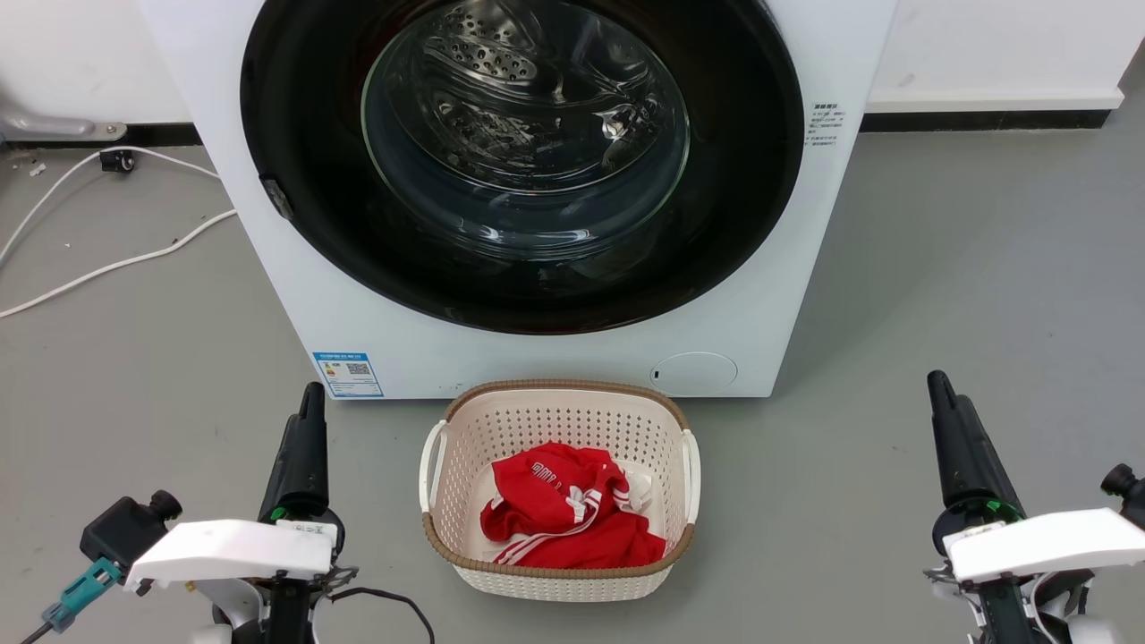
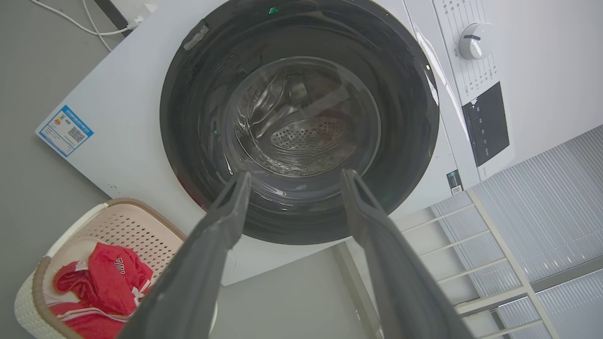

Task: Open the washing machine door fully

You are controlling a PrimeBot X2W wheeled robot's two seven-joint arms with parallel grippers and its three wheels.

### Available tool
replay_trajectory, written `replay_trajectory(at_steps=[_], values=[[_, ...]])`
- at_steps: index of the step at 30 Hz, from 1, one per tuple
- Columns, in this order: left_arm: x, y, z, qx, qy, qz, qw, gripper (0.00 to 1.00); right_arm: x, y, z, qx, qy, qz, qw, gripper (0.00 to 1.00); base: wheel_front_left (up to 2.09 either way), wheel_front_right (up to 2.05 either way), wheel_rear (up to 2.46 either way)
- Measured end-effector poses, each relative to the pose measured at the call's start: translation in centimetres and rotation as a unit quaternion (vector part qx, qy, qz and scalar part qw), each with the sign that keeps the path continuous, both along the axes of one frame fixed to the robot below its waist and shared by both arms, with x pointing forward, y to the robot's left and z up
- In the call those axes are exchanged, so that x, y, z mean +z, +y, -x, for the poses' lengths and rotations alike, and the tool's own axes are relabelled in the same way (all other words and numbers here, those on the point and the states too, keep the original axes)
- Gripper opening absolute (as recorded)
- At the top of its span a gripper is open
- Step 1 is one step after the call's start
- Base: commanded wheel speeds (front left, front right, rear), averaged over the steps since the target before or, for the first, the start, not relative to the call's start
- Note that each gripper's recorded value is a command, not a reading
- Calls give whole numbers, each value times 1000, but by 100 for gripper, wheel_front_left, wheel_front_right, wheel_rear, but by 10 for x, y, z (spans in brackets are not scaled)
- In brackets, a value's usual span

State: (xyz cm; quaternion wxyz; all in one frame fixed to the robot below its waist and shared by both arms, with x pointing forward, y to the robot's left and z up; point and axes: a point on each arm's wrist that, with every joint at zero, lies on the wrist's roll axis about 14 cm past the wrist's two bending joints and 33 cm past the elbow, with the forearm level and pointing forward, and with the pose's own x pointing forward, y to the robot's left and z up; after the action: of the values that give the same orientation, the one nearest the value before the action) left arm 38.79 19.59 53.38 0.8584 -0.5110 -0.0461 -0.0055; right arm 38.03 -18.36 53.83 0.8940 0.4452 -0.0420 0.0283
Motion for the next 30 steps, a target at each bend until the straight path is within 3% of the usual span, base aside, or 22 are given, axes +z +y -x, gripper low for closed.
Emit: replay_trajectory(at_steps=[11, 30], values=[[4, -6, 0, 1, -7, -116, 993, 100, 1, 6, 2, 2, -5, 105, 994, 100, 0, 0, 0], [9, -20, 1, 0, -22, -269, 963, 100, 5, 15, 8, 8, -16, 240, 971, 100, 0, 0, 0]])
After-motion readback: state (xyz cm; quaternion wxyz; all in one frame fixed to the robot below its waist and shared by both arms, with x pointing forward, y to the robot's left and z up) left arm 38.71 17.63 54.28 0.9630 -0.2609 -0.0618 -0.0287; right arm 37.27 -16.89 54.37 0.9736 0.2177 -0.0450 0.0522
